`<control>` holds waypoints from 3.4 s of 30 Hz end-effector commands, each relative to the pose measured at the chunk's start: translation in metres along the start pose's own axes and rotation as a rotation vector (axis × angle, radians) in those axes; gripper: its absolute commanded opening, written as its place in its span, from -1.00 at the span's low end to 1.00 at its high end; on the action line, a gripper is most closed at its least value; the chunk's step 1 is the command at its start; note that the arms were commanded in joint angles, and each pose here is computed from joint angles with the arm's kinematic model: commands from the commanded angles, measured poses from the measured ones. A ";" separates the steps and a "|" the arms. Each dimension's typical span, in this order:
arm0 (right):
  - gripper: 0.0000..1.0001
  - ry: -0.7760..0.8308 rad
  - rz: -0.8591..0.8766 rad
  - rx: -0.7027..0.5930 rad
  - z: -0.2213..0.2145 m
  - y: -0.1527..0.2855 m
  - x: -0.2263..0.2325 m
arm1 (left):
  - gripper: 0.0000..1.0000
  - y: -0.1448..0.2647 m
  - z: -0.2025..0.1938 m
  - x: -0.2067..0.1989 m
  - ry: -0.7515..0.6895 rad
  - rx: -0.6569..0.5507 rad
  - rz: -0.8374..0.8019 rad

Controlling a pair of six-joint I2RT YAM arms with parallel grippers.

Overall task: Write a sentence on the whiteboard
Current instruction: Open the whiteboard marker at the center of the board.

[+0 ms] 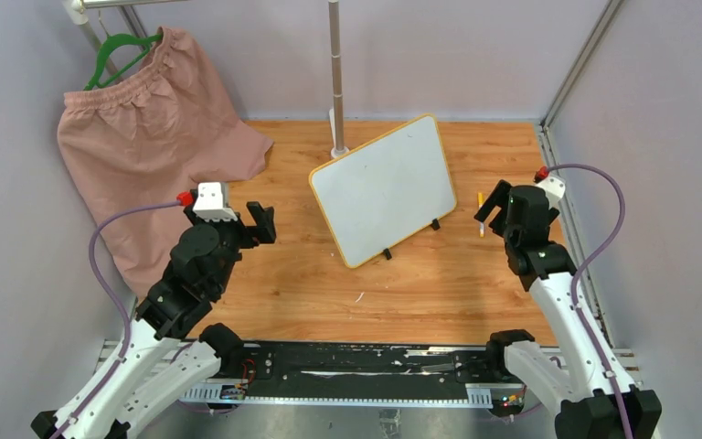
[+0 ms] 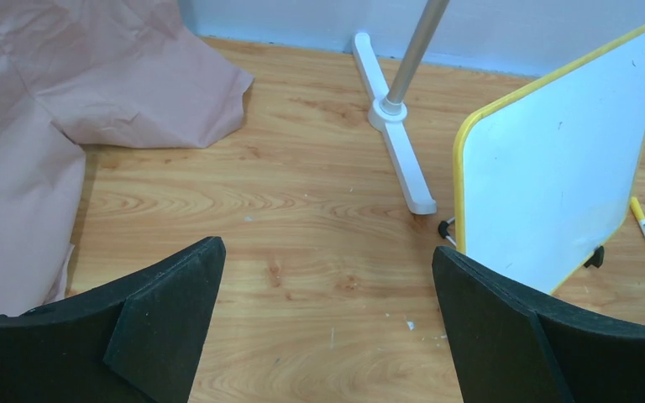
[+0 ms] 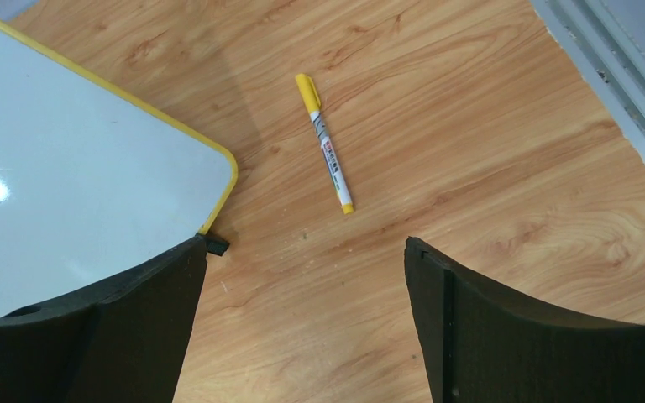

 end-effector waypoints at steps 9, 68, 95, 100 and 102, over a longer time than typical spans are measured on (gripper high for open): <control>0.75 0.074 -0.158 0.018 0.016 -0.024 -0.013 | 1.00 0.001 0.001 -0.008 -0.006 -0.021 -0.053; -0.95 0.188 -0.131 0.612 -0.106 -0.172 -0.031 | 1.00 0.006 -0.003 -0.005 -0.030 -0.043 -0.060; -1.00 0.231 0.690 0.113 -0.037 0.087 0.098 | 1.00 0.012 0.003 -0.019 -0.015 -0.072 -0.160; -1.00 0.287 0.972 0.105 -0.054 0.142 0.134 | 1.00 0.027 0.006 -0.070 0.057 -0.059 -0.456; -1.00 0.277 1.082 0.099 -0.057 0.161 0.148 | 1.00 0.042 0.008 -0.099 0.085 -0.060 -0.650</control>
Point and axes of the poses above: each gripper's point midway between its finger pads, its own y axis back along the fingers, its own x axis along the line the jaws close on, z = x × y, the point moved 1 cm from there along y, back along the fingers, and after that the axes turned 1 degree about y, right-handed, at the moved point
